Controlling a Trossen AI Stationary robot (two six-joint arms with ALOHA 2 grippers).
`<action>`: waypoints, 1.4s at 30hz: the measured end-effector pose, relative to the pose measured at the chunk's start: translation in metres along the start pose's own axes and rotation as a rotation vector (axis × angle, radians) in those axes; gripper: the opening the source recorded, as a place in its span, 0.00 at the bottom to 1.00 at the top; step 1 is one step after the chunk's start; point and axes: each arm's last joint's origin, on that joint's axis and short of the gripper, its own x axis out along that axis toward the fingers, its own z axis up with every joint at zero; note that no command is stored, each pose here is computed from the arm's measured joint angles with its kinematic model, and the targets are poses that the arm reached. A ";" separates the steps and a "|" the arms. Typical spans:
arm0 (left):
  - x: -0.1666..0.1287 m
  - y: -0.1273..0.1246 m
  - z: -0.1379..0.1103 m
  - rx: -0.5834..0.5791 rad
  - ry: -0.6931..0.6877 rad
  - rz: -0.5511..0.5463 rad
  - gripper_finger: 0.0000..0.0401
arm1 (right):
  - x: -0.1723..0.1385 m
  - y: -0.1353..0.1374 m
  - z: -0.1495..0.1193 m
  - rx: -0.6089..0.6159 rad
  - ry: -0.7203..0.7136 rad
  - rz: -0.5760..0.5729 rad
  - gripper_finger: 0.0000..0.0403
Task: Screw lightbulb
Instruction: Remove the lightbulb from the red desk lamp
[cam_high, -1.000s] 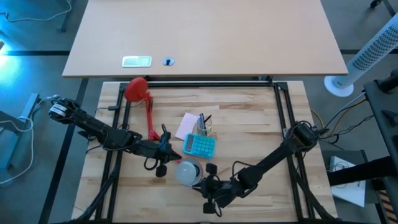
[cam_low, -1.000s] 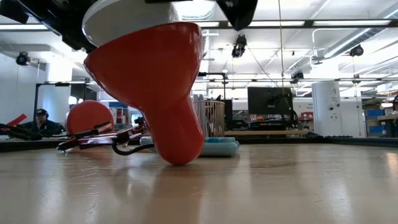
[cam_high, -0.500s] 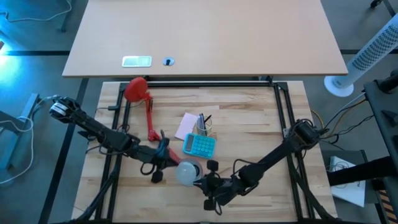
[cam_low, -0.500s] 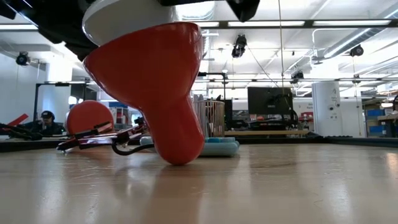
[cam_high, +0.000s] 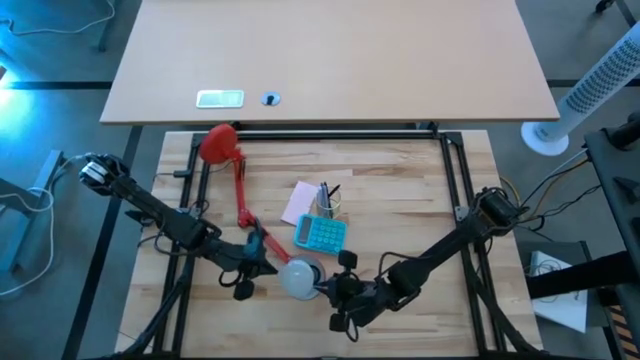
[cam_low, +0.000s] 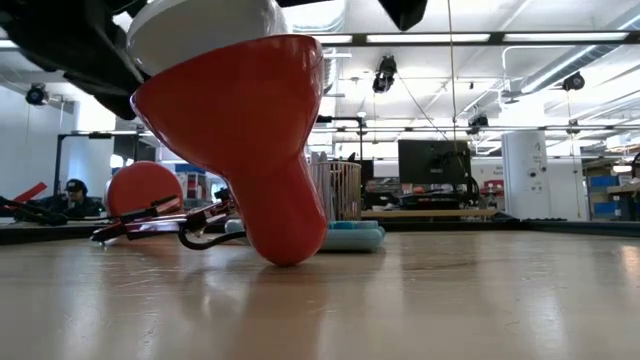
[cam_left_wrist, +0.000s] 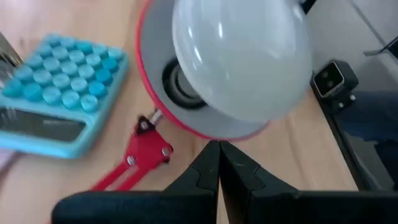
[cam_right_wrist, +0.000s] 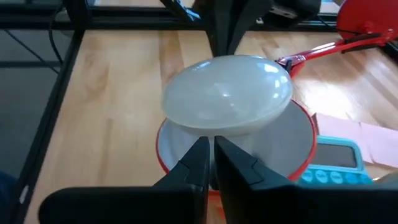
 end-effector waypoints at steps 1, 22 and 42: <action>-0.001 0.001 0.001 0.006 -0.013 0.004 0.00 | 0.001 0.002 -0.001 0.006 -0.004 0.006 0.05; 0.001 0.007 0.014 0.054 -0.131 0.065 0.00 | 0.028 0.015 -0.015 0.007 -0.034 0.085 0.05; -0.001 -0.011 -0.001 -0.001 -0.023 -0.058 0.00 | -0.018 -0.012 0.012 -0.015 0.008 -0.024 0.05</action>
